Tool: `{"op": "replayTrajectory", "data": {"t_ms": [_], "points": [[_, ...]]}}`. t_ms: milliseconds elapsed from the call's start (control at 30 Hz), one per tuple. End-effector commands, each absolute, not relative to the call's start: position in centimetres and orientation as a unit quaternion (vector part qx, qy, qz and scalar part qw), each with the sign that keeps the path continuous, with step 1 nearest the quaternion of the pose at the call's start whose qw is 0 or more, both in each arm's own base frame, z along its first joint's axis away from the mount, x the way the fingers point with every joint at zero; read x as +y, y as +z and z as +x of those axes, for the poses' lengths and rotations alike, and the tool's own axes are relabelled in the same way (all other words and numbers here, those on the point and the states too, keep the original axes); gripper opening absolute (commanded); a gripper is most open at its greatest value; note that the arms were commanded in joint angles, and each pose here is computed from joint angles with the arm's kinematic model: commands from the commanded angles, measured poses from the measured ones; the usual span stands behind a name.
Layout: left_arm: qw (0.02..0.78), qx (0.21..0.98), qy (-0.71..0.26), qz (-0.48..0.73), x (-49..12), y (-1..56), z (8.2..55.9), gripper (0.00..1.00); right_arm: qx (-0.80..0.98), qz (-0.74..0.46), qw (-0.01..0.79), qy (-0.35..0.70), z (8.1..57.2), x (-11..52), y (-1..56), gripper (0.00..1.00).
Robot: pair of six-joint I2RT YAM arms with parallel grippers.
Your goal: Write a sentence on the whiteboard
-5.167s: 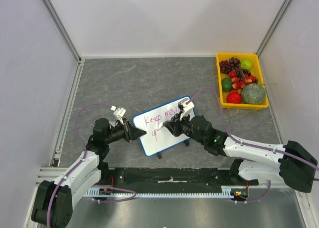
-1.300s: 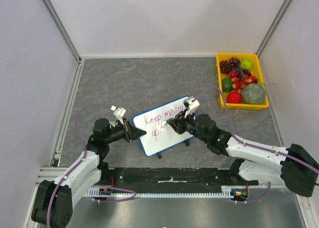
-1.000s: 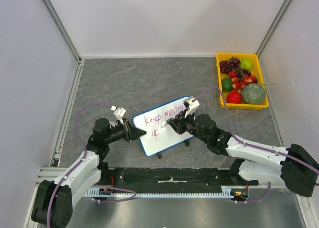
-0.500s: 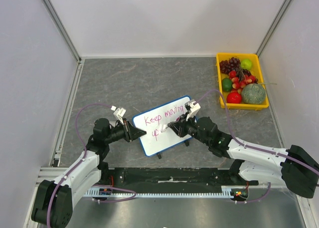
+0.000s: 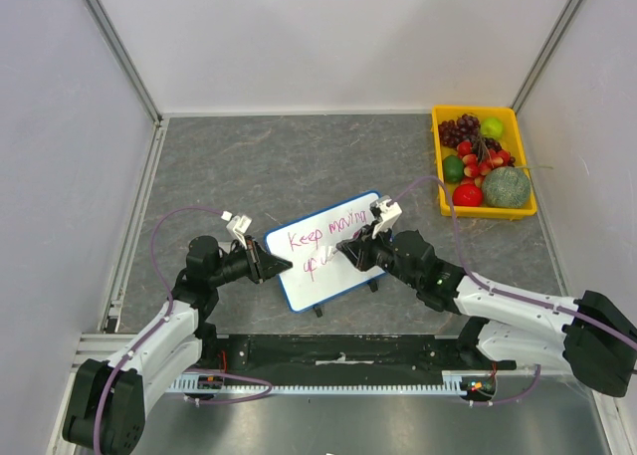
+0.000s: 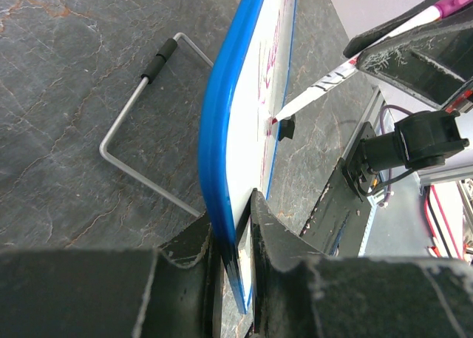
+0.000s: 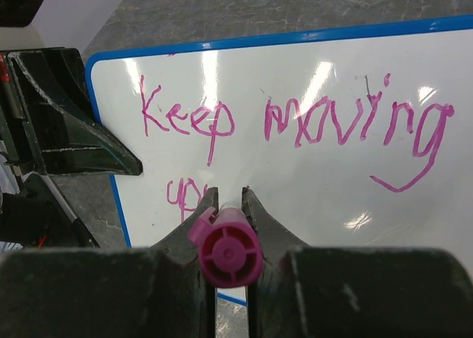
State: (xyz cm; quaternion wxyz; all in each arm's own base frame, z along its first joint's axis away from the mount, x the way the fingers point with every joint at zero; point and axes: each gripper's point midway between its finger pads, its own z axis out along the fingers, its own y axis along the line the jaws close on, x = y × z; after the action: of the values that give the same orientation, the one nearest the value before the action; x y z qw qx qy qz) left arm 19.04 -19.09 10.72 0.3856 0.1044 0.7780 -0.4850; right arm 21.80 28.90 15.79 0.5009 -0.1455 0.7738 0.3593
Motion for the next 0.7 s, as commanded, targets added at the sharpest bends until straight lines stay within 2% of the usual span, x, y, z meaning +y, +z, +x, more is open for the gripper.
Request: {"op": "replayTrajectory", "data": {"t_ms": [0,667], "points": [[0.423,0.775,-0.454,0.118,-18.4,10.5,20.1,0.02,0.770,-0.126,0.535,0.323,24.2,28.1,17.4,0.00],[0.422,0.776,-0.454,0.118,-18.4,10.4,20.1,0.02,0.733,-0.133,0.544,0.386,22.7,28.4,20.4,0.00]]}}
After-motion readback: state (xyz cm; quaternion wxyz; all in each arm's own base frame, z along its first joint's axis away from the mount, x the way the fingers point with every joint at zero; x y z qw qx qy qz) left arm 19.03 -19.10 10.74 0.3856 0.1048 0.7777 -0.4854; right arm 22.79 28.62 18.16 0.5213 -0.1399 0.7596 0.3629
